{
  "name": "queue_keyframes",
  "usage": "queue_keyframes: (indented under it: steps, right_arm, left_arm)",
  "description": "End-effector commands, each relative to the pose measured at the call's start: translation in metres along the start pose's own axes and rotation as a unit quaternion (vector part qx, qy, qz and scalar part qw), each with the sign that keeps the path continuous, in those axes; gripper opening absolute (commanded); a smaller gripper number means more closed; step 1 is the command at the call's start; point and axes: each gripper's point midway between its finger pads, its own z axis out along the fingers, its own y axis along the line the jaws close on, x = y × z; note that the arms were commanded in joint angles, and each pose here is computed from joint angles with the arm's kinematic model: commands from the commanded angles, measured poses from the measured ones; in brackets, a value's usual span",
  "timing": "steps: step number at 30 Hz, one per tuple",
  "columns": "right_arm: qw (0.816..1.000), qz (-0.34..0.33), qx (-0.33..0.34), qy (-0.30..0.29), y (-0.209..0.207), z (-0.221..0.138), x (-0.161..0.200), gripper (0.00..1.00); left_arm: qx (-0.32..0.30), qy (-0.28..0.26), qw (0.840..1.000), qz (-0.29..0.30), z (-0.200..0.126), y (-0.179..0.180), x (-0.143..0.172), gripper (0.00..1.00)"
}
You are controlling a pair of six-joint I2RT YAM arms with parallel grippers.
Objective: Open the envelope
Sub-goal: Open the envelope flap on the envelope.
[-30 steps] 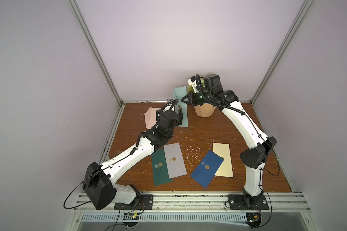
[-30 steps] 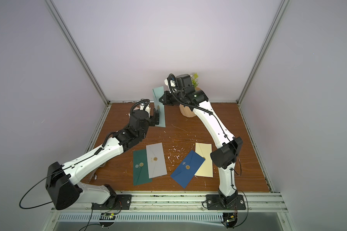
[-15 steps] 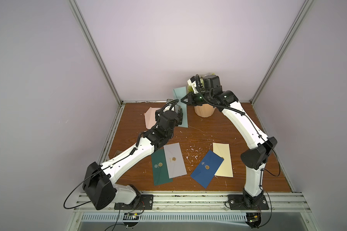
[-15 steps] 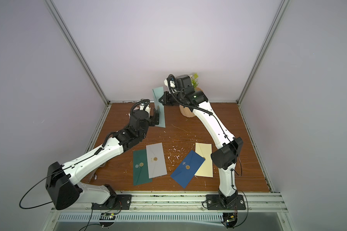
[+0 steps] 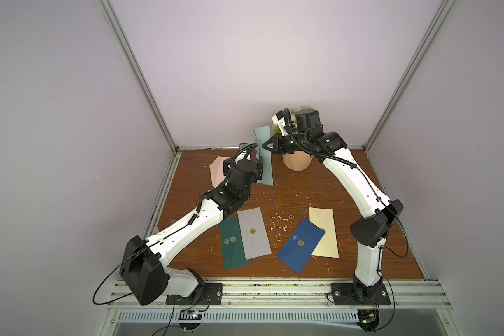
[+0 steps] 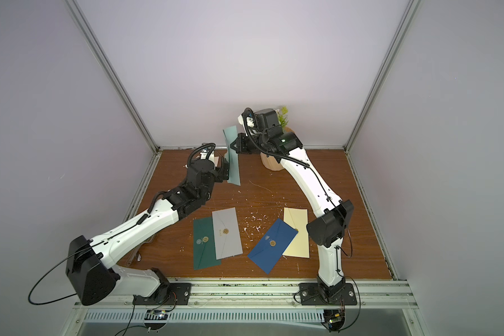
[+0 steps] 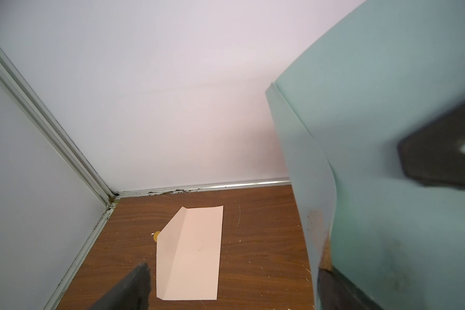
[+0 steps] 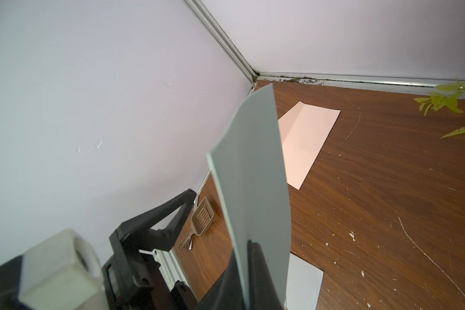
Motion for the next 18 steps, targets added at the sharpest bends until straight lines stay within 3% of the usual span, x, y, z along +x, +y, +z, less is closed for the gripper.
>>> queue_keyframes:
  steps: [1, 11, 18]
  right_arm:
    - [0.999, -0.012, -0.043, 0.017, 0.035, -0.023, 0.009, 0.00]
    - [0.999, -0.015, -0.041, 0.013, 0.035, -0.025, 0.006, 0.00]
    - [0.999, -0.021, -0.046, 0.006, 0.038, -0.030, 0.002, 0.00]
  left_arm:
    - [-0.025, -0.028, 0.999, -0.024, -0.002, 0.016, -0.022, 0.98]
    - [-0.036, -0.023, 0.999, -0.024, -0.001, 0.024, -0.018, 0.98]
    - [-0.061, -0.015, 0.997, -0.048, -0.008, 0.052, -0.004, 0.99]
